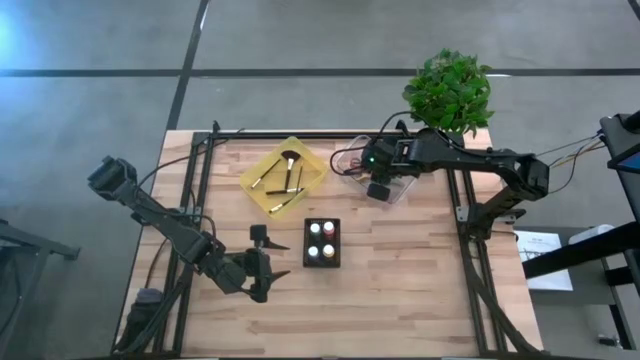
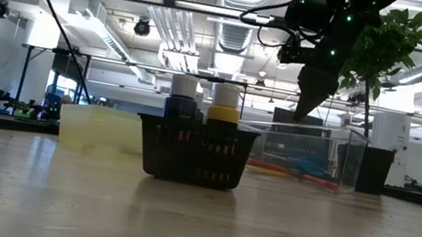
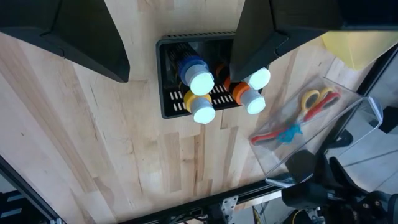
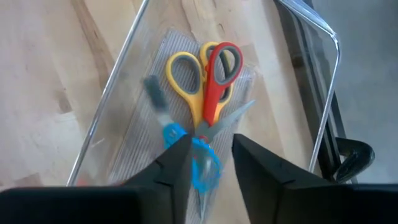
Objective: Pick & Place Paint Supplies
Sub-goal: Put the blue scissors into the transparent bin, then return to Home Position
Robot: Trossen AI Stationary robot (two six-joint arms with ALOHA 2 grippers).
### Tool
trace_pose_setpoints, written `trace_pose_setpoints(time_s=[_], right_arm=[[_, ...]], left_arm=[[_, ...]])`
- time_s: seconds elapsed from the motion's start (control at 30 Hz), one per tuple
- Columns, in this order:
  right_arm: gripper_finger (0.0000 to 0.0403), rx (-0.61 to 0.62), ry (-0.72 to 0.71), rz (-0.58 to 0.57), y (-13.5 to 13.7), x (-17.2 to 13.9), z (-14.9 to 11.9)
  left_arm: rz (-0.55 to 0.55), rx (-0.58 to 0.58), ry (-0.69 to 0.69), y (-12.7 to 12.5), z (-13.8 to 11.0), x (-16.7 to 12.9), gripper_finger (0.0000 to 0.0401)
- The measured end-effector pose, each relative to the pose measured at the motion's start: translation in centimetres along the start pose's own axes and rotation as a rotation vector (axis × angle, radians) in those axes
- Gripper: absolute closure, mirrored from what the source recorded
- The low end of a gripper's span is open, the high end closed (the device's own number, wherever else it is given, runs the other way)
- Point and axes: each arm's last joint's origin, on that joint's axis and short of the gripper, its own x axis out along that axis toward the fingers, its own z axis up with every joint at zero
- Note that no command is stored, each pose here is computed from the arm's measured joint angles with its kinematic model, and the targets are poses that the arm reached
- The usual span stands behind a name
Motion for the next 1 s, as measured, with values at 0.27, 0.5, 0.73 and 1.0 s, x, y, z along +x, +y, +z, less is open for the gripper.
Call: trace_pose_setpoints(time_s=[0.27, 0.5, 0.73, 1.0], right_arm=[[0.0246, 0.011, -0.041, 0.006, 0.1, -1.1, 0.3], [0.0241, 0.022, -0.288, 0.201, 2.5, -6.0, 1.8], [0.0241, -0.058, -0.437, 0.37, 7.1, -10.3, 0.9], [0.0241, -0.161, -0.567, 0.523, 12.4, -14.0, -0.7]], left_arm=[[0.0, 0.007, 0.0, 0.0, 0.0, 0.0, 0.0114], [0.005, 0.043, 0.045, 0.1, -0.5, -0.1, 0.0114], [-0.02, -0.005, 0.163, 0.5, -3.6, -0.6, 0.0114], [-0.269, -0.064, -0.378, 2.0, -6.6, -1.0, 0.0114]])
